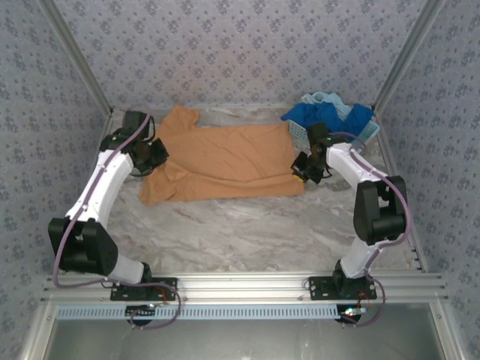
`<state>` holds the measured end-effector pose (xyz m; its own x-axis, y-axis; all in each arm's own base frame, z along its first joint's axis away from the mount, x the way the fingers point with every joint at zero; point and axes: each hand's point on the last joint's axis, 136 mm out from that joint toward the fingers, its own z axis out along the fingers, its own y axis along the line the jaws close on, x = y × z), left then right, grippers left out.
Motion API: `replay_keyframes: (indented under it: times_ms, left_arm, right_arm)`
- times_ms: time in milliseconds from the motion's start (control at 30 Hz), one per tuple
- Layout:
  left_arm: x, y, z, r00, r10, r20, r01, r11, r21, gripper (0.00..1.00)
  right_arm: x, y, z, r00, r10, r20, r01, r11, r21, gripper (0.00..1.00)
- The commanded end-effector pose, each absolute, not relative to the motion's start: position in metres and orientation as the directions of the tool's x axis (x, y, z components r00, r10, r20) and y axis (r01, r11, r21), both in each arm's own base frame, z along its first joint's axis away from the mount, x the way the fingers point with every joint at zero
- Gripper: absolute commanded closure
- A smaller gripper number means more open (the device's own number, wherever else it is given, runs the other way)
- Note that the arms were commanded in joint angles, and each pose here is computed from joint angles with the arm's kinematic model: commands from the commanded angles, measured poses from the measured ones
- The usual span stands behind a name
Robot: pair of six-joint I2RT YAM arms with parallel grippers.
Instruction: Fold and stack the t-shirts
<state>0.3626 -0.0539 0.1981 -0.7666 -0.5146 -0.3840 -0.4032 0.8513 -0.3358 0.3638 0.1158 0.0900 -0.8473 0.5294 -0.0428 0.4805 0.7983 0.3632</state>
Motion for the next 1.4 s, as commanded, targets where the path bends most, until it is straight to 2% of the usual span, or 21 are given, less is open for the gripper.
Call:
replay_keyframes:
  times_ms: [0, 367, 833, 933, 1000, 1033, 1067, 1100, 1200, 1267, 1367]
  left_arm:
    - [0.383, -0.048, 0.206, -0.770, -0.471, -0.431, -0.358, 0.878, -0.319, 1.00]
    - [0.408, -0.041, 0.180, -0.803, -0.451, -0.390, -0.361, 0.888, -0.284, 1.00]
    - [0.430, -0.031, 0.160, -0.807, -0.467, -0.361, -0.386, 0.880, -0.276, 1.00]
    - [0.438, -0.028, 0.155, -0.808, -0.472, -0.352, -0.392, 0.877, -0.276, 1.00]
    - [0.445, -0.026, 0.153, -0.811, -0.477, -0.339, -0.395, 0.874, -0.284, 1.00]
    - [0.449, -0.027, 0.153, -0.815, -0.479, -0.324, -0.393, 0.870, -0.297, 0.94]
    - [0.455, -0.028, 0.153, -0.819, -0.481, -0.312, -0.388, 0.866, -0.315, 0.80]
    - [0.459, -0.030, 0.157, -0.822, -0.478, -0.309, -0.378, 0.865, -0.331, 0.69]
    - [0.461, -0.029, 0.176, -0.806, -0.478, -0.348, -0.369, 0.866, -0.337, 0.47]
    - [0.448, -0.023, 0.189, -0.785, -0.500, -0.366, -0.392, 0.858, -0.331, 0.41]
    - [0.406, -0.014, 0.185, -0.757, -0.570, -0.320, -0.480, 0.817, -0.319, 0.43]
  right_arm:
    - [0.369, 0.106, 0.082, -0.817, 0.576, -0.022, 0.542, 0.781, 0.312, 1.00]
    - [0.400, 0.111, 0.070, -0.824, 0.566, -0.031, 0.529, 0.788, 0.316, 1.00]
    - [0.414, 0.108, 0.056, -0.828, 0.559, -0.034, 0.530, 0.801, 0.278, 1.00]
    - [0.421, 0.105, 0.057, -0.827, 0.559, -0.051, 0.525, 0.803, 0.282, 0.85]
    - [0.427, 0.105, 0.061, -0.837, 0.544, -0.066, 0.506, 0.814, 0.285, 0.71]
    - [0.430, 0.105, 0.065, -0.844, 0.531, -0.077, 0.492, 0.823, 0.283, 0.67]
    - [0.432, 0.104, 0.069, -0.850, 0.520, -0.085, 0.481, 0.832, 0.278, 0.63]
    - [0.434, 0.104, 0.073, -0.856, 0.509, -0.094, 0.467, 0.838, 0.281, 0.61]
    - [0.433, 0.103, 0.088, -0.869, 0.476, -0.135, 0.424, 0.858, 0.290, 0.56]
    - [0.426, 0.102, 0.095, -0.871, 0.464, -0.160, 0.406, 0.864, 0.298, 0.55]
    - [0.408, 0.108, 0.096, -0.877, 0.448, -0.173, 0.378, 0.866, 0.328, 0.57]
